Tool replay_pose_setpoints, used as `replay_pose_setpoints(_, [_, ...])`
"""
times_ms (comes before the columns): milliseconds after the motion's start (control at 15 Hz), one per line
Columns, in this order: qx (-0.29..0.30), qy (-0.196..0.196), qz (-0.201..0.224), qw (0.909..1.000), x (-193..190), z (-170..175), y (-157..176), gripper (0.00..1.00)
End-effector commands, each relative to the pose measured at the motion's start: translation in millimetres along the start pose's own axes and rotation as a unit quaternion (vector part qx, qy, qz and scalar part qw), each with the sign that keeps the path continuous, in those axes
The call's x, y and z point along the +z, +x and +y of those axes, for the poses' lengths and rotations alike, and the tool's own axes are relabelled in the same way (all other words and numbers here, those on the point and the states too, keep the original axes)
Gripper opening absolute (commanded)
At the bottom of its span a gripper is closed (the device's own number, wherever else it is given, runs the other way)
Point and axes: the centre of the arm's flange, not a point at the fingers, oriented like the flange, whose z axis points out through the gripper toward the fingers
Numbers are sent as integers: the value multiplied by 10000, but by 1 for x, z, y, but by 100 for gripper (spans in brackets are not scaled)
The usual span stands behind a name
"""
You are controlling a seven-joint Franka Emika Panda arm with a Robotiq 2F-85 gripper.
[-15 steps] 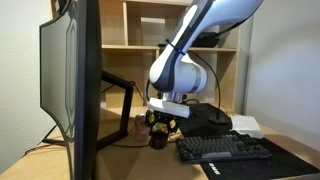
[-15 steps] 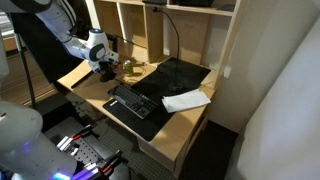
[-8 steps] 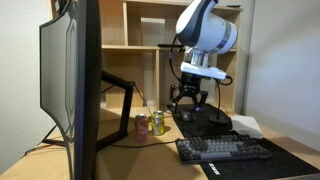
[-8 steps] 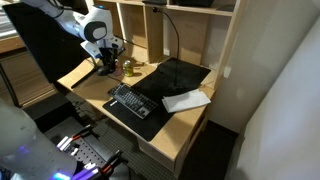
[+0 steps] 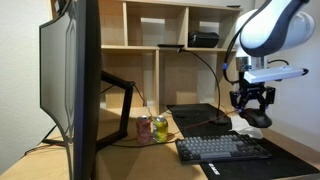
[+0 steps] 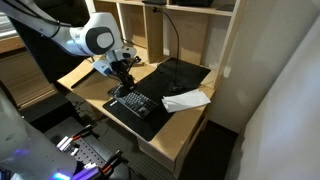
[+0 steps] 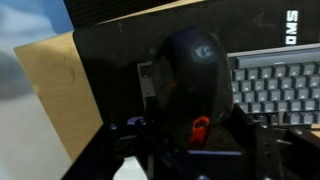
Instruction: Move the mouse to the right side of the keyboard
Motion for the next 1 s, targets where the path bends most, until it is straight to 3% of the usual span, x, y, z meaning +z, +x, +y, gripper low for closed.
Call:
replay_pose_setpoints(0, [53, -15, 38, 10000, 4, 7, -4, 71])
replay_pose_setpoints(67, [74, -10, 50, 10000, 5, 9, -6, 71])
replay_pose_setpoints(133, [74, -10, 58, 10000, 4, 7, -7, 46])
replay_pose_setpoints(333, [772, -135, 17, 9969, 34, 37, 11, 46])
replay_pose_setpoints(533, [1652, -476, 208, 9849, 63, 113, 27, 46])
replay_pose_setpoints(800, [2641, -1019, 529, 9576, 88, 211, 32, 46])
replay_pose_setpoints(933, [3093, -1160, 681, 9414, 102, 235, 32, 46])
